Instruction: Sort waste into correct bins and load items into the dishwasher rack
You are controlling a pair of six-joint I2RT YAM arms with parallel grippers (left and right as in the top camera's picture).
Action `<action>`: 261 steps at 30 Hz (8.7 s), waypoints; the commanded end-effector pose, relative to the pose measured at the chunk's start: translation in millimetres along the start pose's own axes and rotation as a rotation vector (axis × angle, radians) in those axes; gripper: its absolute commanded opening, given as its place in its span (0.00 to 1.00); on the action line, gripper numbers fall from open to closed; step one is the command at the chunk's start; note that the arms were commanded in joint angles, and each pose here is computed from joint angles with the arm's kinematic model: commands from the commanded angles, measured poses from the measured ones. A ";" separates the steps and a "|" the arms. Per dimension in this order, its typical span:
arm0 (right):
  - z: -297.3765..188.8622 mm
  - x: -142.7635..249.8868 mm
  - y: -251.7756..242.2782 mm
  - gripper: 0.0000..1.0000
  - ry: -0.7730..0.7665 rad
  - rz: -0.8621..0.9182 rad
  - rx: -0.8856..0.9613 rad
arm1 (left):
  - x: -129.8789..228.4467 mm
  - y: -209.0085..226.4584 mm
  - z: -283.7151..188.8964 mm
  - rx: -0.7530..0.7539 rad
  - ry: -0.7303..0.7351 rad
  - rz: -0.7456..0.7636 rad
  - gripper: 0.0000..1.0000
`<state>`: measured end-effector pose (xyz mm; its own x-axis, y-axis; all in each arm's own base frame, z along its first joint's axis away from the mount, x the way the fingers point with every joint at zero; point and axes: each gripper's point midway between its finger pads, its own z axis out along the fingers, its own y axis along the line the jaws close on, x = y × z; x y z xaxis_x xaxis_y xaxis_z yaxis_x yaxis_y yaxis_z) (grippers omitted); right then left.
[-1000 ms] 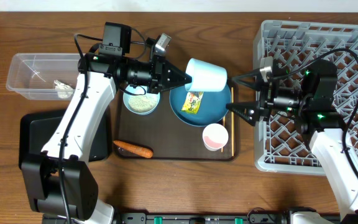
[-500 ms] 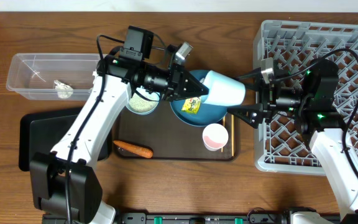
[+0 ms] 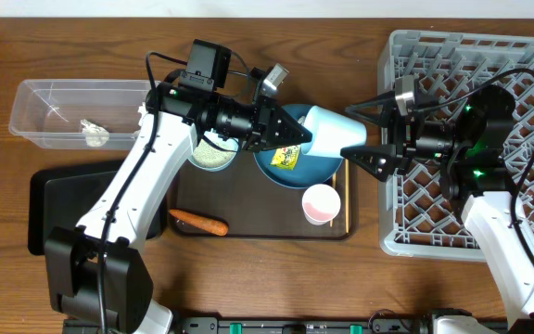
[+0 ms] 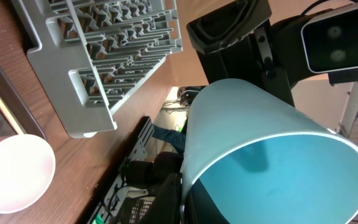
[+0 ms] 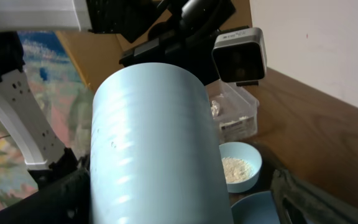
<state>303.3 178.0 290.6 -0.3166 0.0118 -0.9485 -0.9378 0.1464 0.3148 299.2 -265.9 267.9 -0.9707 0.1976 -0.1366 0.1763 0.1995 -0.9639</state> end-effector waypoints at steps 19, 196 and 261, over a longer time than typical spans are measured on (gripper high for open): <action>7.0 2.4 9.3 0.72 0.017 0.046 -0.055 | 1.7 1.0 2.7 0.007 0.011 -0.004 0.06; -172.4 86.4 -100.8 0.95 0.492 0.561 1.251 | 86.4 187.8 55.9 -0.995 0.303 -0.018 0.06; 36.0 -37.3 17.5 0.83 0.055 -0.249 -0.151 | -21.8 -30.7 -13.2 0.066 -0.029 -0.075 0.06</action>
<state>315.9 208.8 322.1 -0.0893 -0.0796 -0.9928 -0.9943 0.0659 0.0841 316.5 -262.9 304.1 -0.9853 0.1538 -0.0746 0.0982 0.1518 -0.9835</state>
